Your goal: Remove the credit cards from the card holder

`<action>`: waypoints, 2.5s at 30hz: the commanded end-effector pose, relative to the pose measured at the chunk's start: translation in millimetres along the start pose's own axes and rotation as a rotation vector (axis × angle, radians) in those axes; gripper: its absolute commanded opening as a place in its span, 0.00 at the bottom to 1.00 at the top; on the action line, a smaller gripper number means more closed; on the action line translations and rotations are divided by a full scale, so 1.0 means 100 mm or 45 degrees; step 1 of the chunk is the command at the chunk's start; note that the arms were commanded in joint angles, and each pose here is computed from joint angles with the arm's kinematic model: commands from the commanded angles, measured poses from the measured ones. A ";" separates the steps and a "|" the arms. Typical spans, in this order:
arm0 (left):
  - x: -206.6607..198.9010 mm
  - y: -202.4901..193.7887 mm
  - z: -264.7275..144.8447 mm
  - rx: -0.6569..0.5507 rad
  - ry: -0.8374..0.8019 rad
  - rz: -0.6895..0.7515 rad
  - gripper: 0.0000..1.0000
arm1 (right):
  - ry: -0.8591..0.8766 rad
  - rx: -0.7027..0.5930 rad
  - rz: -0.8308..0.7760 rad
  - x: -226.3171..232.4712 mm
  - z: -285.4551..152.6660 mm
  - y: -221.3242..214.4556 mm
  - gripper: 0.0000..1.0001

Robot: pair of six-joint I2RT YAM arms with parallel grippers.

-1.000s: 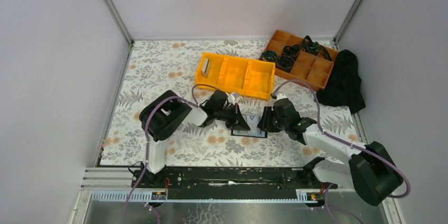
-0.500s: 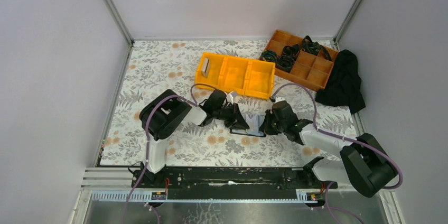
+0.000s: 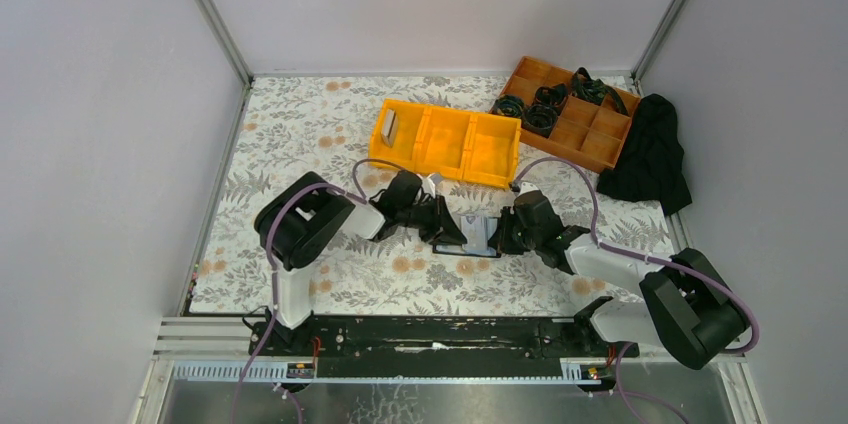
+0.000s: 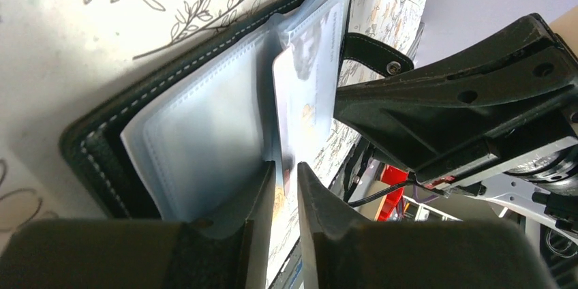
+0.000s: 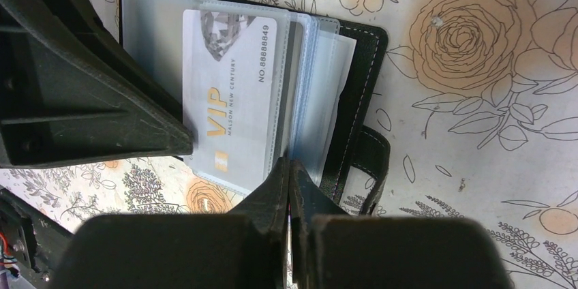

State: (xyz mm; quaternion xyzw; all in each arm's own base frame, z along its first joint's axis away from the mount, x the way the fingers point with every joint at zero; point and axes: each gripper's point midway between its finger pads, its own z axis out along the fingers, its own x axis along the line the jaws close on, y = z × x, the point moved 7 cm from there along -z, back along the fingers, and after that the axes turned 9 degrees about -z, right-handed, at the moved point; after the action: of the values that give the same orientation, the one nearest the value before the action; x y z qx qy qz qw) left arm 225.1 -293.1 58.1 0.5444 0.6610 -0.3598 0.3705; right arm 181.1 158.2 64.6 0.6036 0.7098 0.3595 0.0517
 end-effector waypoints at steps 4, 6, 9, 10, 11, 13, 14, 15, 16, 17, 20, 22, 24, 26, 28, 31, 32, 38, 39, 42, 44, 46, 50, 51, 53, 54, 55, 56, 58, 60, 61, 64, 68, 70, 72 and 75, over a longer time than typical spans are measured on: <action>-0.01 0.00 -0.13 -0.057 0.020 0.051 0.39 | -0.065 0.116 -0.001 -0.11 0.02 -0.23 0.00; 0.00 0.00 -0.14 -0.063 0.026 0.051 0.39 | -0.065 0.117 0.001 -0.11 0.02 -0.23 0.00; 0.03 0.00 -0.13 -0.061 0.034 0.045 0.37 | -0.064 0.115 0.001 -0.11 0.02 -0.23 0.00; 0.04 0.00 -0.13 -0.058 0.032 0.042 0.35 | -0.064 0.117 0.002 -0.11 0.02 -0.24 0.00; 0.04 0.00 -0.12 -0.056 0.032 0.037 0.32 | -0.065 0.118 0.003 -0.11 0.02 -0.24 0.00; 0.04 0.00 -0.13 -0.054 0.028 0.035 0.28 | -0.065 0.119 0.003 -0.11 0.02 -0.24 0.00; 0.05 0.00 -0.13 -0.056 0.029 0.034 0.25 | -0.065 0.119 0.004 -0.11 0.02 -0.24 0.00; 0.05 0.00 -0.12 -0.057 0.031 0.034 0.21 | -0.066 0.119 0.005 -0.11 0.03 -0.24 0.00; 0.05 0.00 -0.13 -0.058 0.032 0.032 0.19 | -0.066 0.120 0.004 -0.11 0.03 -0.24 0.00; 0.05 0.00 -0.12 -0.056 0.028 0.035 0.18 | -0.065 0.118 0.004 -0.11 0.03 -0.24 0.00; 0.04 0.00 -0.12 -0.046 0.001 0.029 0.21 | -0.065 0.119 0.005 -0.11 0.03 -0.24 0.00; 0.01 -0.01 -0.11 -0.039 -0.036 0.020 0.27 | -0.063 0.120 0.002 -0.11 0.03 -0.24 0.00; -0.01 -0.01 -0.10 -0.030 -0.066 0.018 0.29 | -0.064 0.120 0.003 -0.11 0.03 -0.24 0.00; -0.01 0.00 -0.09 -0.031 -0.086 0.016 0.32 | -0.064 0.118 0.004 -0.11 0.03 -0.24 0.00; -0.01 0.00 -0.08 -0.025 -0.099 0.007 0.34 | -0.064 0.119 0.006 -0.11 0.03 -0.25 0.00; -0.01 -0.01 -0.07 -0.019 -0.129 0.000 0.33 | -0.064 0.119 0.004 -0.11 0.03 -0.24 0.00; -0.01 -0.01 -0.07 -0.020 -0.136 -0.001 0.31 | -0.064 0.120 0.005 -0.11 0.03 -0.25 0.00; -0.04 -0.02 -0.08 -0.019 -0.159 0.003 0.18 | -0.065 0.123 0.003 -0.11 0.04 -0.25 0.00; -0.04 -0.02 -0.08 -0.020 -0.161 0.005 0.14 | -0.066 0.124 0.005 -0.11 0.04 -0.25 0.00; -0.04 -0.03 -0.09 -0.017 -0.165 0.003 0.05 | -0.067 0.125 0.005 -0.12 0.04 -0.25 0.00; -0.05 -0.04 -0.10 -0.016 -0.169 0.004 0.00 | -0.066 0.123 0.003 -0.12 0.04 -0.25 0.00; -0.05 -0.04 -0.10 -0.014 -0.174 0.006 0.00 | -0.067 0.124 0.004 -0.11 0.04 -0.25 0.00; -0.06 -0.05 -0.12 -0.011 -0.183 0.010 0.00 | -0.070 0.122 0.006 -0.12 0.04 -0.25 0.00; -0.07 -0.05 -0.13 -0.010 -0.182 0.013 0.00 | -0.071 0.122 0.006 -0.12 0.04 -0.25 0.00; -0.08 -0.05 -0.15 -0.014 -0.176 0.026 0.00 | -0.078 0.122 0.010 -0.12 0.05 -0.25 0.00; -0.09 -0.04 -0.18 -0.024 -0.172 0.034 0.00 | -0.080 0.122 0.009 -0.13 0.05 -0.24 0.00; -0.09 -0.02 -0.19 -0.035 -0.163 0.041 0.00 | -0.084 0.119 0.012 -0.13 0.05 -0.24 0.00; -0.09 0.00 -0.22 -0.049 -0.154 0.048 0.00 | -0.089 0.118 0.013 -0.13 0.05 -0.24 0.00; -0.07 0.04 -0.27 -0.075 -0.123 0.059 0.00 | -0.097 0.114 0.014 -0.13 0.04 -0.23 0.00; -0.05 0.07 -0.32 -0.095 -0.096 0.068 0.00 | -0.107 0.112 0.020 -0.14 0.05 -0.23 0.00; -0.04 0.08 -0.35 -0.105 -0.085 0.067 0.00 | -0.109 0.112 0.021 -0.14 0.05 -0.23 0.00; 0.00 0.10 -0.38 -0.114 -0.063 0.063 0.00 | -0.123 0.107 0.021 -0.15 0.05 -0.22 0.00; 0.09 0.10 -0.39 -0.116 -0.030 0.047 0.00 | -0.135 0.104 0.019 -0.15 0.05 -0.20 0.00; 0.14 0.10 -0.39 -0.118 -0.009 0.030 0.00 | -0.141 0.099 0.019 -0.16 0.04 -0.19 0.00; 0.19 0.09 -0.42 -0.127 0.009 0.015 0.00 | -0.152 0.092 0.021 -0.17 0.04 -0.19 0.00; 0.24 0.11 -0.47 -0.165 0.032 0.010 0.00 | -0.156 0.088 0.030 -0.18 0.04 -0.18 0.00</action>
State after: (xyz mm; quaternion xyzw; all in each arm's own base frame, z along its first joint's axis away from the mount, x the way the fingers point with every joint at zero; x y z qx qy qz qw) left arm 228.5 -251.1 64.3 0.5256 0.6725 -0.3334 0.4005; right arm 184.7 160.9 62.9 0.6123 0.6987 0.3666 0.0513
